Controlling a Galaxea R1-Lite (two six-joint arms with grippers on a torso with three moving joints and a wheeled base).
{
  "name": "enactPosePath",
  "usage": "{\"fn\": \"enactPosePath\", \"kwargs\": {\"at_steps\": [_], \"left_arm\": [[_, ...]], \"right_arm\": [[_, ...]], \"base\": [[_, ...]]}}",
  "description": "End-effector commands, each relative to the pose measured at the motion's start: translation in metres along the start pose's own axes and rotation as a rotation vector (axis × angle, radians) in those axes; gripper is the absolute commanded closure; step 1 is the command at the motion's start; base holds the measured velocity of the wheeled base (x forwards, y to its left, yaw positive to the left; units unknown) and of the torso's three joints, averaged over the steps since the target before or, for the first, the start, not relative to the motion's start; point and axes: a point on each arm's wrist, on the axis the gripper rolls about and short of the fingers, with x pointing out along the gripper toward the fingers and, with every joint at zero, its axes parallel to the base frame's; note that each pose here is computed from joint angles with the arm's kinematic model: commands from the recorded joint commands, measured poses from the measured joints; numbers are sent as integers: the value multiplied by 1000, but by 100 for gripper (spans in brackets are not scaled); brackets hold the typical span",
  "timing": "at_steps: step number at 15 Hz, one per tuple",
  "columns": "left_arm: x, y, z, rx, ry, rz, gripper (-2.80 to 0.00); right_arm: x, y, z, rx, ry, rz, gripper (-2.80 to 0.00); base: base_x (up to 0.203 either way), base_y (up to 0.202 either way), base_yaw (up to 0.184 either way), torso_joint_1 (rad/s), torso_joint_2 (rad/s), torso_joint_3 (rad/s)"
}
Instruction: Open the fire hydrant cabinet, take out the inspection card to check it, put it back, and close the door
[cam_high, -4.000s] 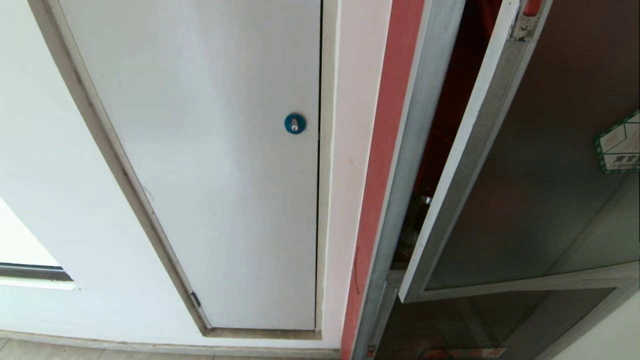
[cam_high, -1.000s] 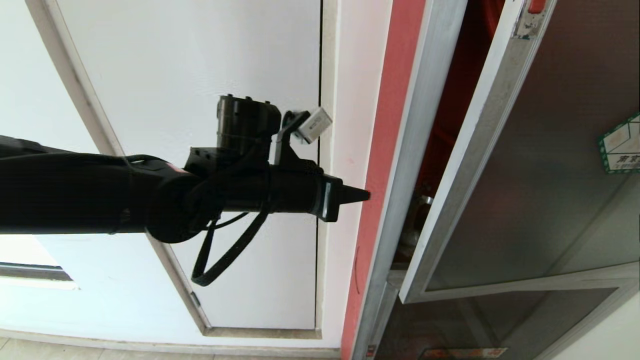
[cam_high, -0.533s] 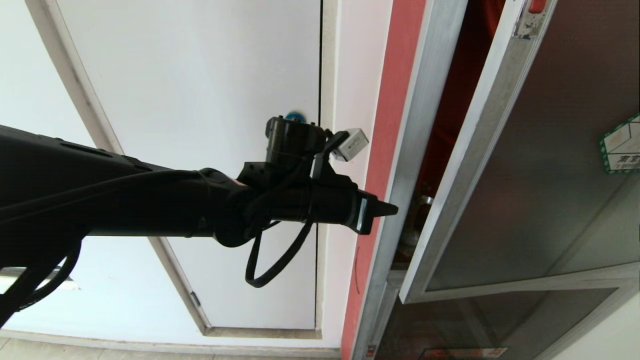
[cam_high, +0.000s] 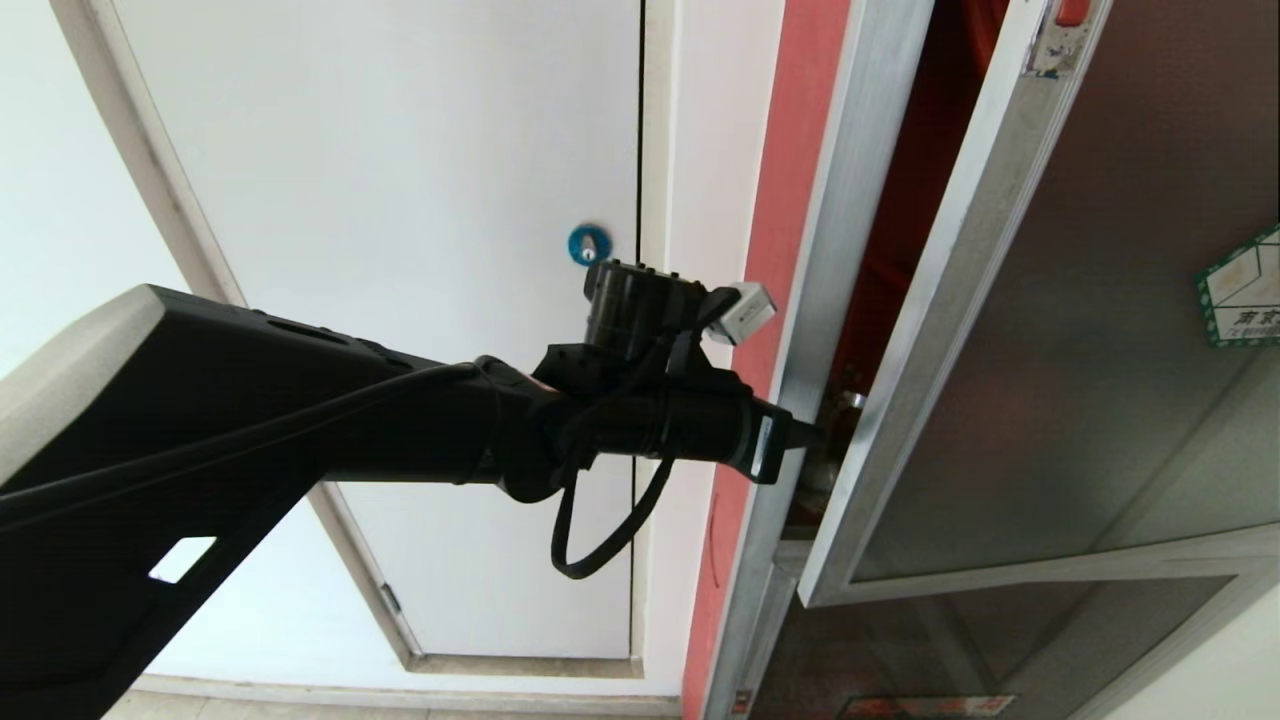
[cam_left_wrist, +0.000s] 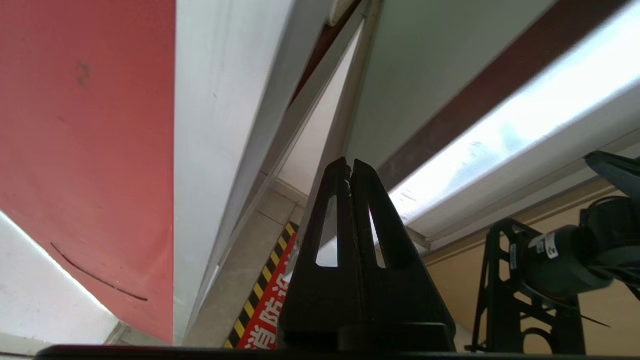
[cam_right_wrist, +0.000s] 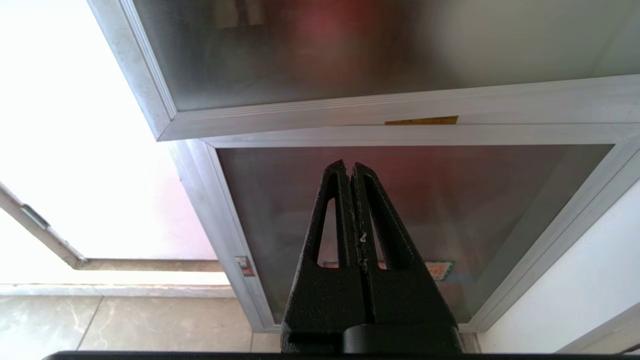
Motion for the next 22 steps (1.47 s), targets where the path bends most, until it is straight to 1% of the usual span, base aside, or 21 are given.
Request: {"fn": "enactPosePath", "kwargs": {"at_steps": [1, 4, 8, 11, 14, 21, 22], "left_arm": [[9, 7, -5, -5, 7, -2, 0], [13, 6, -6, -1, 6, -10, 0], [20, -13, -4, 14, 9, -50, 0], [21, -33, -3, 23, 14, -77, 0], [17, -56, -8, 24, 41, -113, 0], [16, -124, -20, 52, 97, -252, 0], [17, -131, -21, 57, 100, -270, 0]], "right_arm": [[0, 0, 0, 0, 2, 0, 0], [0, 0, 0, 0, 2, 0, 0], [0, 0, 0, 0, 2, 0, 0], [0, 0, 0, 0, 2, 0, 0], [0, 0, 0, 0, 2, 0, 0], [0, 0, 0, 0, 2, 0, 0], [0, 0, 0, 0, 2, 0, 0]], "base": [[0, 0, 0, 0, 0, 0], [0, 0, 0, 0, 0, 0], [0, 0, 0, 0, 0, 0], [0, 0, 0, 0, 0, 0], [0, 0, 0, 0, 0, 0], [0, 0, 0, 0, 0, 0], [0, 0, 0, 0, 0, 0]]}}
